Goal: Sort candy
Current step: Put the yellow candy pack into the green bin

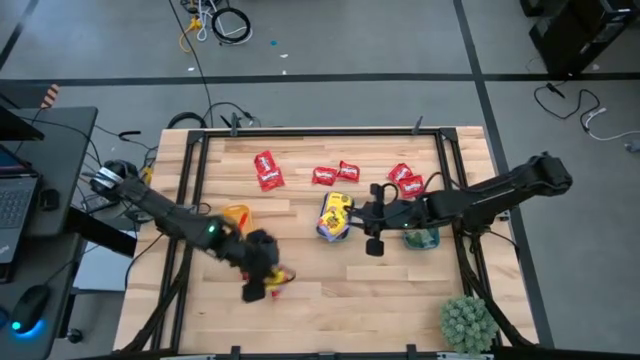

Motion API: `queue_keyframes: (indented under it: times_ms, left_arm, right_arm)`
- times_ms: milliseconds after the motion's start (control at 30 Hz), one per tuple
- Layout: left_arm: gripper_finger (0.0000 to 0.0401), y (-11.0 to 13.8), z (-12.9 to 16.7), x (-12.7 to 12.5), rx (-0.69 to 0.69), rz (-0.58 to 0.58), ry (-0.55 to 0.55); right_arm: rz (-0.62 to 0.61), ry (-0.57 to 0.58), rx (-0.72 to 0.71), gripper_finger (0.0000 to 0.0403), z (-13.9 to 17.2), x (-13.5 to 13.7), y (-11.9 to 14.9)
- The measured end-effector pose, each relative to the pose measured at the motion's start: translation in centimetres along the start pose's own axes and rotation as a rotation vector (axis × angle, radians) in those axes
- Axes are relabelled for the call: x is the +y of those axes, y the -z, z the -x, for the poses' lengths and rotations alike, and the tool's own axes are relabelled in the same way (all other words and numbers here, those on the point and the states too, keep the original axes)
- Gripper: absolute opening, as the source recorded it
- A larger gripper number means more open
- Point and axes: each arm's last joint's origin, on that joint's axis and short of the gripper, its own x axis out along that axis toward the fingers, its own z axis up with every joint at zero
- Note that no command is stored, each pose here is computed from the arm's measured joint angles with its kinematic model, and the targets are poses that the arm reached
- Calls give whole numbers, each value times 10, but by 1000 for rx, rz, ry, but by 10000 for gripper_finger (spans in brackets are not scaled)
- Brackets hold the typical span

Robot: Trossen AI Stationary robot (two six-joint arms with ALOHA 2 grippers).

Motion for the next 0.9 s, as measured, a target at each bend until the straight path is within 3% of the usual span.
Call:
queue_keyframes:
  times_ms: [100, 467, 700, 900]
  left_arm:
    - [0, -22, 2, 21, -84, 1, -34]
    - [0, -85, 1, 112, -314, -169, -184]
    - [0, -133, -28, 145, -306, -237, -244]
    - [0, -163, -64, 155, -183, -387, -264]
  right_arm:
    - [3, 52, 13, 91, 8, -3, 1]
    - [-13, 169, 98, 94, 15, -16, 8]
    - [-25, 199, 142, 97, 16, -22, 12]
    - [-58, 217, 178, 98, 24, -23, 16]
